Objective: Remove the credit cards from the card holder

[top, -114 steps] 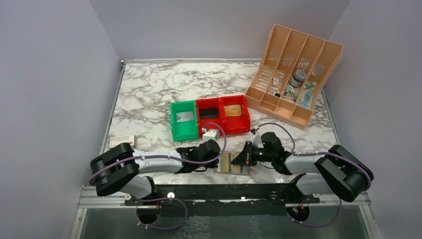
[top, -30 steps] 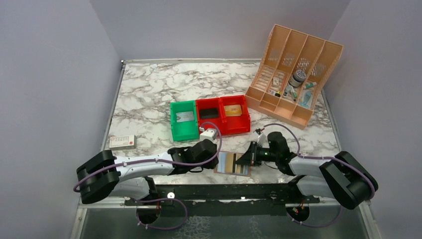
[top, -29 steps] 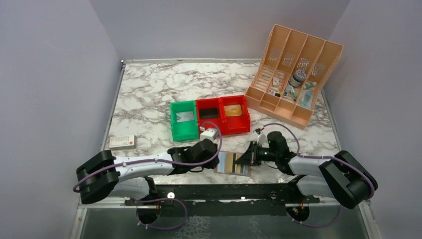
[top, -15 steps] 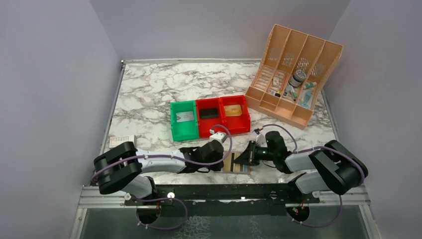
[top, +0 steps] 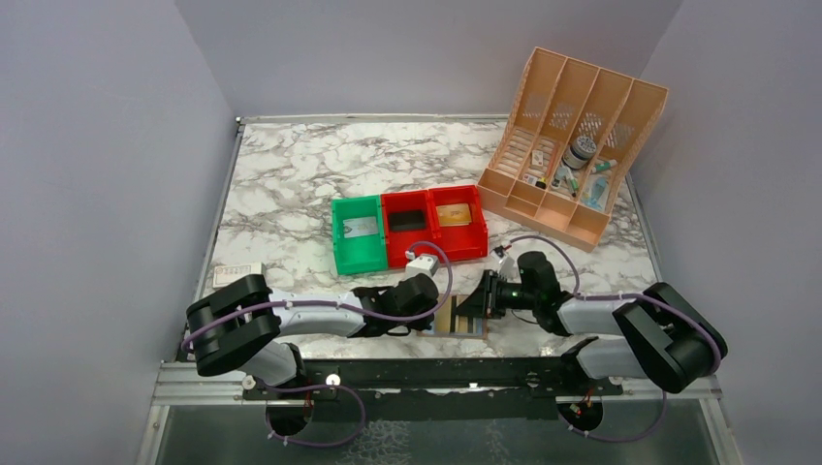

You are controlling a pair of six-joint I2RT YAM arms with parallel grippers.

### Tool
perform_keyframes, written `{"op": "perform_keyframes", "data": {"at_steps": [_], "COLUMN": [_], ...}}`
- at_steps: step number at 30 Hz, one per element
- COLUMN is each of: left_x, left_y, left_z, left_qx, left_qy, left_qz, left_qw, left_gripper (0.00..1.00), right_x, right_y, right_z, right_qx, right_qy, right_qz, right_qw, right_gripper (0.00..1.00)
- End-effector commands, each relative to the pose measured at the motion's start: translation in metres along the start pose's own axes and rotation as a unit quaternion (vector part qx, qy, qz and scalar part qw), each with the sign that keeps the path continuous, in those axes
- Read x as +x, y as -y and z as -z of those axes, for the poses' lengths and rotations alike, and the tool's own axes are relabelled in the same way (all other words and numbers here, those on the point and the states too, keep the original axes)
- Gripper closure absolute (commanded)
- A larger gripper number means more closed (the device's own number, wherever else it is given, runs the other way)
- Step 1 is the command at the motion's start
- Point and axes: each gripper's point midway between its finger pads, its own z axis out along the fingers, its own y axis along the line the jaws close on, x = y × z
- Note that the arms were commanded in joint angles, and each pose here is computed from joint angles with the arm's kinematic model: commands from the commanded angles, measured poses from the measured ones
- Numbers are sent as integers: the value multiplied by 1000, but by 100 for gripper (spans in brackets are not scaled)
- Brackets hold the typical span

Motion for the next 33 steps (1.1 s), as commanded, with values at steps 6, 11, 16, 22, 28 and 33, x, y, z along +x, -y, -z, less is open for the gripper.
{"op": "perform_keyframes", "data": {"at_steps": [6,11,16,22,28,33], "left_x": [17,18,20,20,16,15], "left_y": [-24,-24,-28,-29,-24,-23], "left_z": [-3,-3,-3,-1,0,1], "left_qx": [-41,-41,-46,-47,-38,-35], "left_qy": [-23,-24,-25,-25,-19,-18], "left_qz": [-23,-22,-21,-22,-23,-23], "left_qw": [999,999,998,998,999,999], "left_gripper": [100,100,100,100,100,100], "right_x": [4,-1,0,4,8,9], "right_y": [4,3,7,23,18,11], "right_z": [-8,-15,-12,-3,0,-2], "right_qx": [-18,-25,-17,39,26,0], "right_qy": [-12,-9,2,10,6,0], "right_qz": [-19,-30,-32,-16,-17,-28], "right_qw": [1000,999,999,999,999,1000], "right_gripper": [75,79,97,94,79,78]}}
